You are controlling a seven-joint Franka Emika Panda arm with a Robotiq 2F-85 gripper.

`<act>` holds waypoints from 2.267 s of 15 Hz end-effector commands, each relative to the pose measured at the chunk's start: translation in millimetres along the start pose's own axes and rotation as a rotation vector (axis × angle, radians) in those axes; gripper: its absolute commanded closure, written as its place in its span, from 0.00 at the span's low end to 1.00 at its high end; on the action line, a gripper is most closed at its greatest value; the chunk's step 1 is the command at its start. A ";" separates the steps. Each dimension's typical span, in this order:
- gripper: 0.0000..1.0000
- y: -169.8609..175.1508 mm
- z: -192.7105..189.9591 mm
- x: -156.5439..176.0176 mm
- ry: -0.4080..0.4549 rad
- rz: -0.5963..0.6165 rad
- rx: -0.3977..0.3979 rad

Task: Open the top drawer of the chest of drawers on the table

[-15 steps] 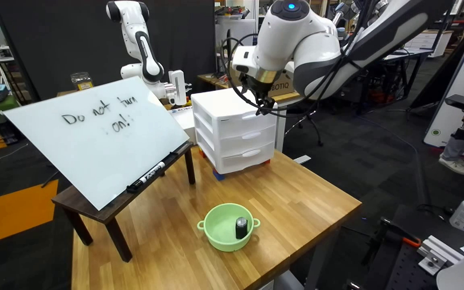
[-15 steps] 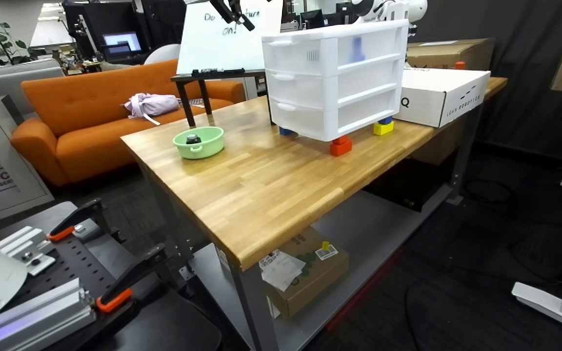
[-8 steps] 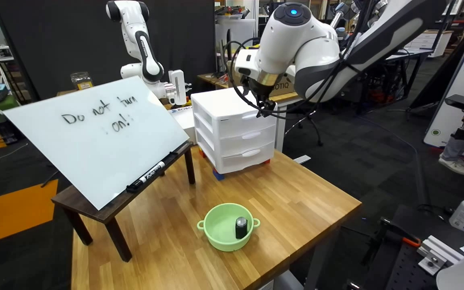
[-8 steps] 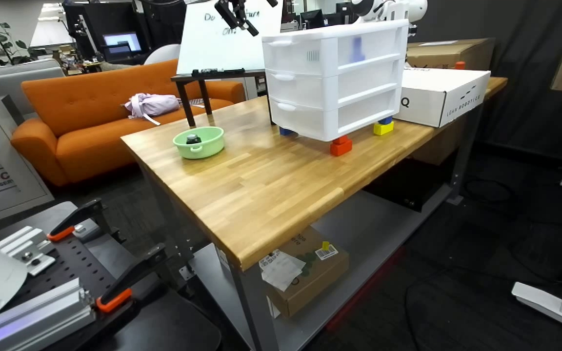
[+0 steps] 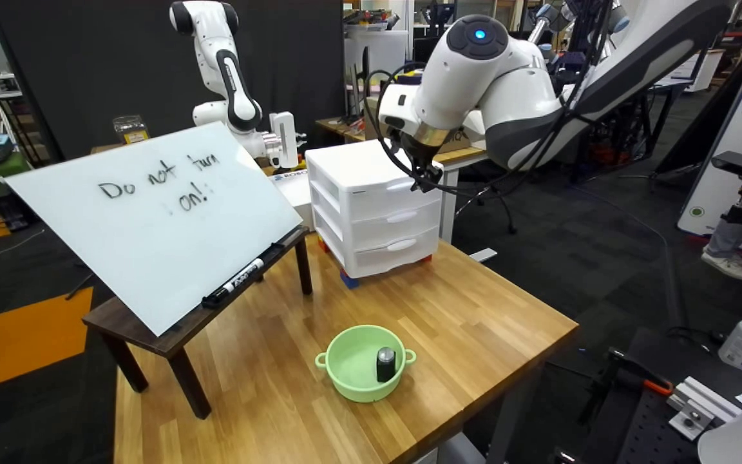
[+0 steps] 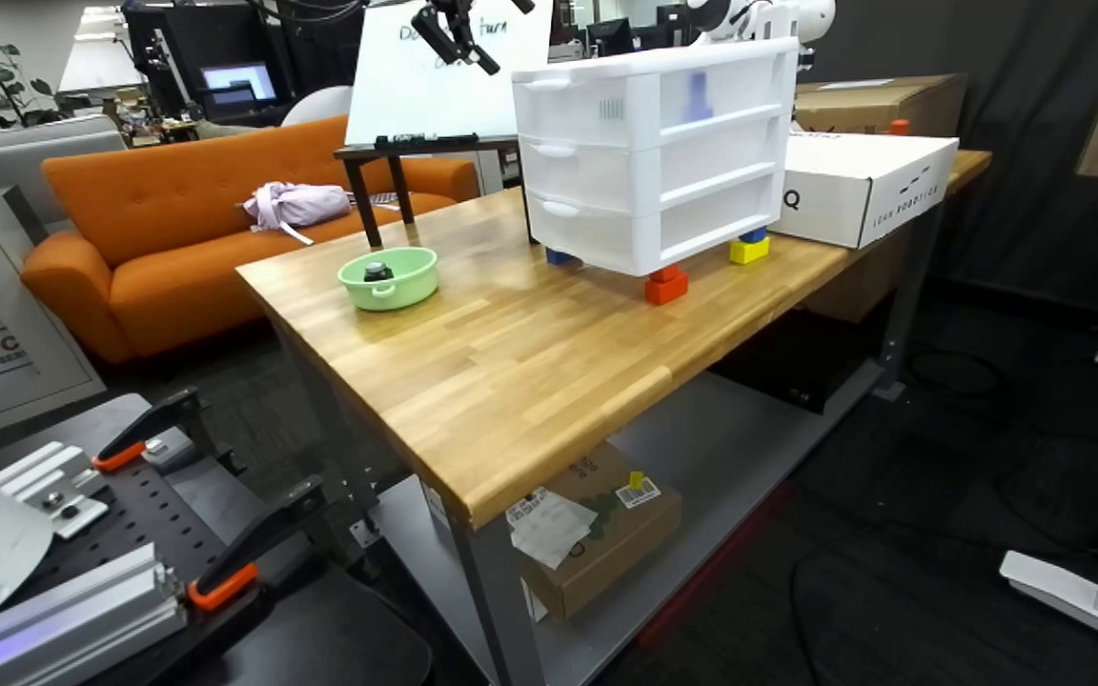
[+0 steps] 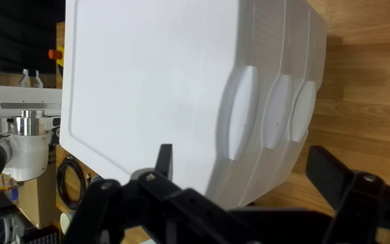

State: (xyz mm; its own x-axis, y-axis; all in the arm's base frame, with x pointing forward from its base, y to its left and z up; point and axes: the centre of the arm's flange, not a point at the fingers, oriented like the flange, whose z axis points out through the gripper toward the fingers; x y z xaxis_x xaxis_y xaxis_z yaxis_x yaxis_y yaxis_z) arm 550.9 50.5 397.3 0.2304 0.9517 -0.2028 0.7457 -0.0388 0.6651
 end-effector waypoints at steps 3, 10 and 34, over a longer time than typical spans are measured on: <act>0.00 -31.9 -2.7 -0.1 0.000 0.017 -0.062; 0.00 -53.6 24.3 -1.8 -0.036 0.048 -0.014; 0.00 -39.6 23.6 -2.7 -0.035 0.161 -0.058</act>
State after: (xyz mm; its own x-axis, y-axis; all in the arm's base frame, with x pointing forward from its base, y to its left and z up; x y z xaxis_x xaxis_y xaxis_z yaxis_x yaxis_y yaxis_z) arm 536.1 46.9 362.7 0.3578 0.9251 -0.1271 0.6766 -0.1630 0.7181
